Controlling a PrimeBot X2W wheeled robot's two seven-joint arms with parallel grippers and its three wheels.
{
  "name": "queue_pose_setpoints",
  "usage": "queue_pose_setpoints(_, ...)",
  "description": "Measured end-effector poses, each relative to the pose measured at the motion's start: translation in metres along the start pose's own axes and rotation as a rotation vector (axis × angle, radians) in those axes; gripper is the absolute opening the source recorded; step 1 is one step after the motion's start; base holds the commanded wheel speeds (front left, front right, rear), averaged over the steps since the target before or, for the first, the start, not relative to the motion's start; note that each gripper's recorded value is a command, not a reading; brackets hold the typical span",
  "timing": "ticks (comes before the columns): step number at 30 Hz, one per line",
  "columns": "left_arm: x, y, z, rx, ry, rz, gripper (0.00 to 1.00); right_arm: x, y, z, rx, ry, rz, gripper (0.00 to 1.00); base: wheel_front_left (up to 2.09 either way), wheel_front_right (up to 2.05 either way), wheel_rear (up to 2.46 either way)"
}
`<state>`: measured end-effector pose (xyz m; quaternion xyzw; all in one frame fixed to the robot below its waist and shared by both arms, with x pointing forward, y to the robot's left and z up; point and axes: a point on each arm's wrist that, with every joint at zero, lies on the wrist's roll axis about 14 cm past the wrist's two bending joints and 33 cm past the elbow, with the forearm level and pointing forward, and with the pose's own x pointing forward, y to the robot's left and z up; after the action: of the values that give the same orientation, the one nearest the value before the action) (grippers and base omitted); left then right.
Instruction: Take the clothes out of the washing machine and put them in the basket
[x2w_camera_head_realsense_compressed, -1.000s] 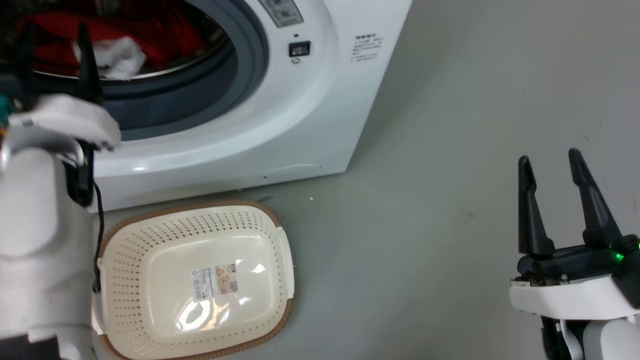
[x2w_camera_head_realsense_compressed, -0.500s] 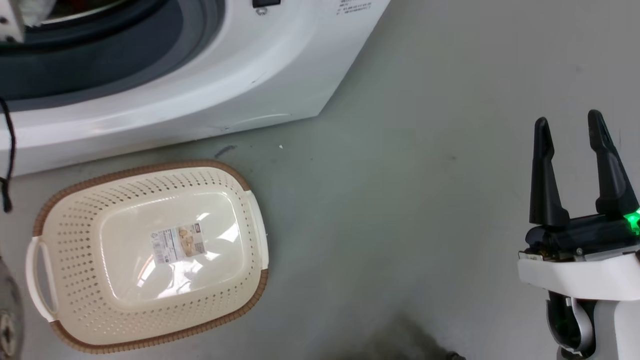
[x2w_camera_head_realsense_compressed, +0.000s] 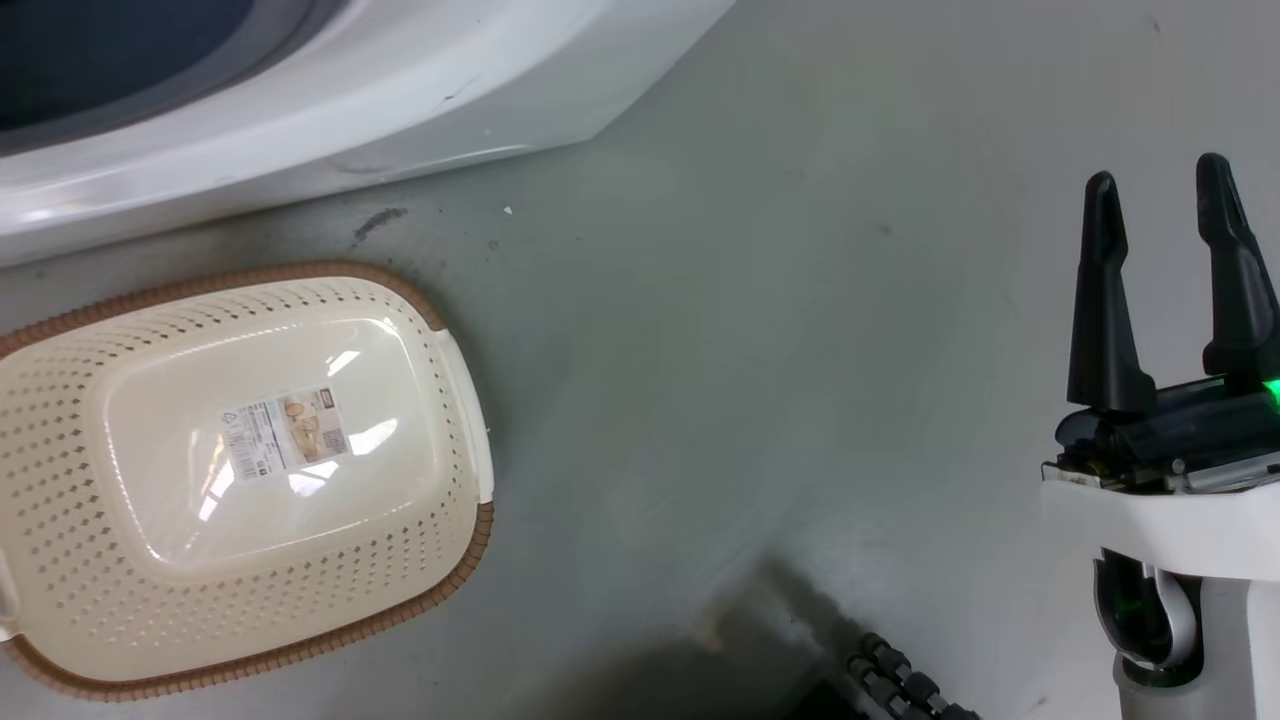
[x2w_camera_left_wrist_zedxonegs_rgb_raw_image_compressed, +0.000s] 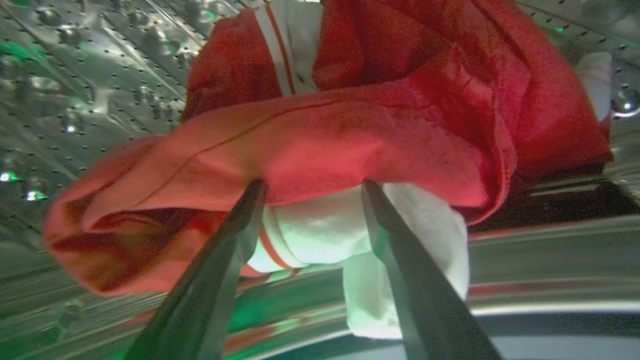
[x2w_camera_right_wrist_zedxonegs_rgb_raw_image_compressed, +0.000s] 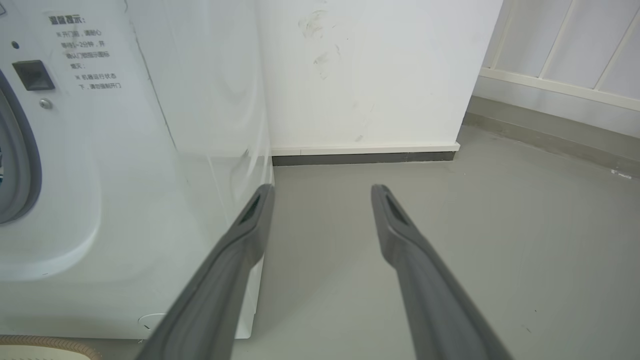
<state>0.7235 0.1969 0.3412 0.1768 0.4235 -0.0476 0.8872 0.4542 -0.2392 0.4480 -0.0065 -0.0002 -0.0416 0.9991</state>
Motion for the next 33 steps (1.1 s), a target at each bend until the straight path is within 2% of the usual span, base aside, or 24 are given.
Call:
queue_pose_setpoints(9, 0.029, -0.007, -0.025, -0.001, 0.126, -0.004, 1.00, 0.005, -0.007, -0.015, -0.005, 0.031, -0.017, 1.00, 0.00, 0.00, 0.00)
queue_pose_setpoints(15, 0.038, -0.009, -0.027, 0.002, 0.118, 0.005, 1.00, 0.004, -0.009, -0.022, -0.010, 0.050, -0.025, 1.00, 0.00, 0.00, 0.00)
queue_pose_setpoints(16, 0.038, -0.009, -0.027, 0.006, 0.120, 0.005, 0.85, 0.004, -0.009, -0.022, -0.009, 0.050, -0.025, 1.00, 0.00, 0.00, 0.00)
queue_pose_setpoints(17, 0.037, -0.009, -0.027, 0.010, 0.117, 0.006, 0.13, 0.005, -0.009, -0.022, -0.009, 0.049, -0.024, 1.00, 0.00, 0.00, 0.00)
queue_pose_setpoints(18, 0.037, -0.010, -0.027, 0.015, 0.113, 0.006, 0.00, 0.005, -0.009, -0.022, -0.008, 0.049, -0.023, 1.00, 0.00, 0.00, 0.00)
queue_pose_setpoints(23, 0.031, -0.007, -0.022, 0.026, 0.058, 0.000, 0.00, 0.005, -0.006, -0.014, -0.006, 0.029, -0.015, 1.00, 0.00, 0.00, 0.00)
queue_pose_setpoints(33, -0.012, 0.000, 0.021, 0.003, -0.233, -0.008, 0.00, -0.003, -0.002, 0.025, -0.011, -0.057, -0.002, 1.00, 0.00, 0.00, 0.00)
